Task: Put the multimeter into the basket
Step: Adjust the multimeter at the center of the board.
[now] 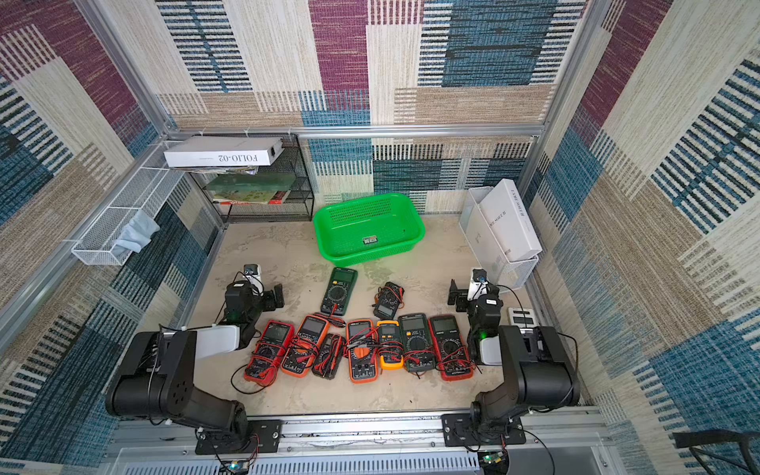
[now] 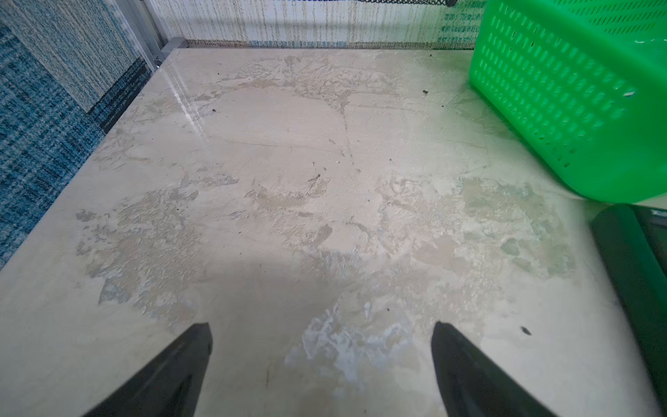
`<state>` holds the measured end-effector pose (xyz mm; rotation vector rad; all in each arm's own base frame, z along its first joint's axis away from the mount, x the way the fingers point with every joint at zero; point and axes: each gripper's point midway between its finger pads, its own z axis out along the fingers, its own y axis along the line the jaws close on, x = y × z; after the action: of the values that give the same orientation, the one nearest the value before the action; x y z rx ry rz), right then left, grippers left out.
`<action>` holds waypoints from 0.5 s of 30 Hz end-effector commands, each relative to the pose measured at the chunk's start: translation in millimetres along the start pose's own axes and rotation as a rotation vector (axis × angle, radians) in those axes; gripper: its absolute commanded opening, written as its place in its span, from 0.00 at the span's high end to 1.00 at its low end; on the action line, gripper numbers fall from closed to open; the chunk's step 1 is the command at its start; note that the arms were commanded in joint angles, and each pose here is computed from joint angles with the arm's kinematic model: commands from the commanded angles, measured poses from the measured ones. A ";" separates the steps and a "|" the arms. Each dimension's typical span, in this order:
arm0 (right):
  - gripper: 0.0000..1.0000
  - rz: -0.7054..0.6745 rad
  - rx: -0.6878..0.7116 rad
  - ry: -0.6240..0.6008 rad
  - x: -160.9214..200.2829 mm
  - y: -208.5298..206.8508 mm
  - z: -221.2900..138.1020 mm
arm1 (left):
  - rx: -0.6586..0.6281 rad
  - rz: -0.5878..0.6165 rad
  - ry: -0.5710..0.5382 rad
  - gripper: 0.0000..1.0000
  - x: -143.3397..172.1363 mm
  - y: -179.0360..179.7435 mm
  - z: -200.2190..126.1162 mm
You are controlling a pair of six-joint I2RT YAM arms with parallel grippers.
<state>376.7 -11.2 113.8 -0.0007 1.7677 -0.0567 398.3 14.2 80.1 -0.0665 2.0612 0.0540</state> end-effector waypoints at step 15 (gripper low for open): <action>0.00 0.002 -0.011 -0.032 -8.5 -0.7 1.2 | -0.005 0.004 -0.025 0.01 -8.5 1.3 2.1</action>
<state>376.8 -11.6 113.9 -0.0075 1.7672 -0.0479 399.9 14.2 81.1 -0.0661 2.0590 0.0542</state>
